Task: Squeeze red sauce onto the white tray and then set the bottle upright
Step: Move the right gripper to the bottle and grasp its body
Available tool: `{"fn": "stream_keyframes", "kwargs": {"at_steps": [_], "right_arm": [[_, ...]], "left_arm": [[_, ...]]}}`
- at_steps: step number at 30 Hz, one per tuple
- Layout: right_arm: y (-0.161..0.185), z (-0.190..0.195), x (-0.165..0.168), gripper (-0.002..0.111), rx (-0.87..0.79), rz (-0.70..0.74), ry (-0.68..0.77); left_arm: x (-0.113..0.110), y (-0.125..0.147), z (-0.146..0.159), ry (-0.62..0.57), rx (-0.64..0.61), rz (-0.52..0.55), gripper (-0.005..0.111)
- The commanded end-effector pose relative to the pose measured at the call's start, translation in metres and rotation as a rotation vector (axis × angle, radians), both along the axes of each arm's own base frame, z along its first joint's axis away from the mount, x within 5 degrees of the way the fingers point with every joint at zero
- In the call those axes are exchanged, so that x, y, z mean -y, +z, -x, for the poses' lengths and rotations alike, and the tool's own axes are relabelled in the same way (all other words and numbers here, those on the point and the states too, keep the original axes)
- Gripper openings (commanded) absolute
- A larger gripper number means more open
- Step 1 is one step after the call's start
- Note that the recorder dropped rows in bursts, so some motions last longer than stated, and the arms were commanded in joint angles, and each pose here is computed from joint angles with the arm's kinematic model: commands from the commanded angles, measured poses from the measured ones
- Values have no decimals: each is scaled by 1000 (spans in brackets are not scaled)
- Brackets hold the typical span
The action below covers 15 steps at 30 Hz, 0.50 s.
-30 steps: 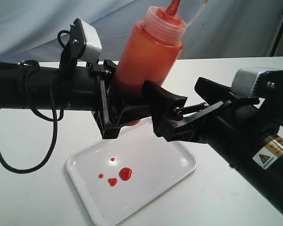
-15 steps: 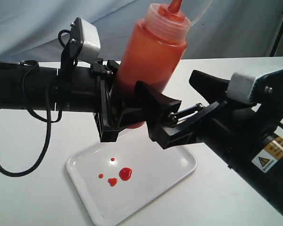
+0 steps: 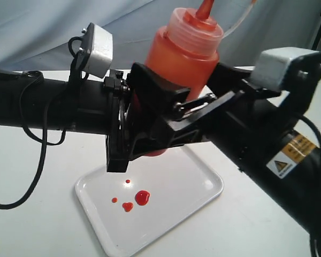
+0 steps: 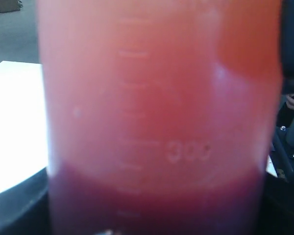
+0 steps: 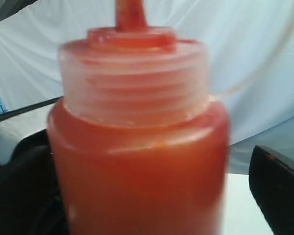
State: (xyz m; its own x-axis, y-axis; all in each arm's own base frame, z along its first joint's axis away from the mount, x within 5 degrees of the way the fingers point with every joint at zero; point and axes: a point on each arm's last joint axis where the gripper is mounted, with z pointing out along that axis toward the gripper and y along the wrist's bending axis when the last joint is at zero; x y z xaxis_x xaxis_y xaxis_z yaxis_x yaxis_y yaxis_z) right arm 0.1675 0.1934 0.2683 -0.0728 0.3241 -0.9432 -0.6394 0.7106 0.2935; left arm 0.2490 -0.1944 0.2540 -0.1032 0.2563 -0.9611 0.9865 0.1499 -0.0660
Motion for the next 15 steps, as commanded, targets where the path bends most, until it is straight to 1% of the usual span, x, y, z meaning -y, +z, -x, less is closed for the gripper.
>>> {"fn": "stream_keyframes", "kwargs": {"at_steps": [1,3,4,5,6,7,8,9,10,13,15], "right_arm": [[-10,-14,-19,102,-60,71,10],[-18,-17,-22,93,-73,97,0],[-18,-17,-22,78,-56,120,-5],[-17,-17,-21,69,-45,122,-7],[-17,-17,-21,51,-39,131,-10],[-17,-17,-21,43,-39,131,-10],[-18,-17,-21,25,-42,144,-8],[-18,-17,-21,10,-30,159,-11],[-18,-17,-21,1,-18,173,-13],[-18,-18,-20,0,4,202,-32],[-18,-19,-19,0,16,225,-48]], "left_arm": [[2,7,4,-29,-14,33,0],[2,8,4,-28,-15,34,0],[2,8,4,-28,-15,34,0],[2,8,4,-28,-15,34,0],[2,7,3,-25,-14,32,0],[2,7,3,-25,-14,32,0],[2,7,3,-23,-14,31,0],[2,7,3,-19,-11,27,0],[2,7,3,-19,-11,27,1],[1,6,2,-8,-9,20,8],[1,5,0,13,-4,6,26]]}}
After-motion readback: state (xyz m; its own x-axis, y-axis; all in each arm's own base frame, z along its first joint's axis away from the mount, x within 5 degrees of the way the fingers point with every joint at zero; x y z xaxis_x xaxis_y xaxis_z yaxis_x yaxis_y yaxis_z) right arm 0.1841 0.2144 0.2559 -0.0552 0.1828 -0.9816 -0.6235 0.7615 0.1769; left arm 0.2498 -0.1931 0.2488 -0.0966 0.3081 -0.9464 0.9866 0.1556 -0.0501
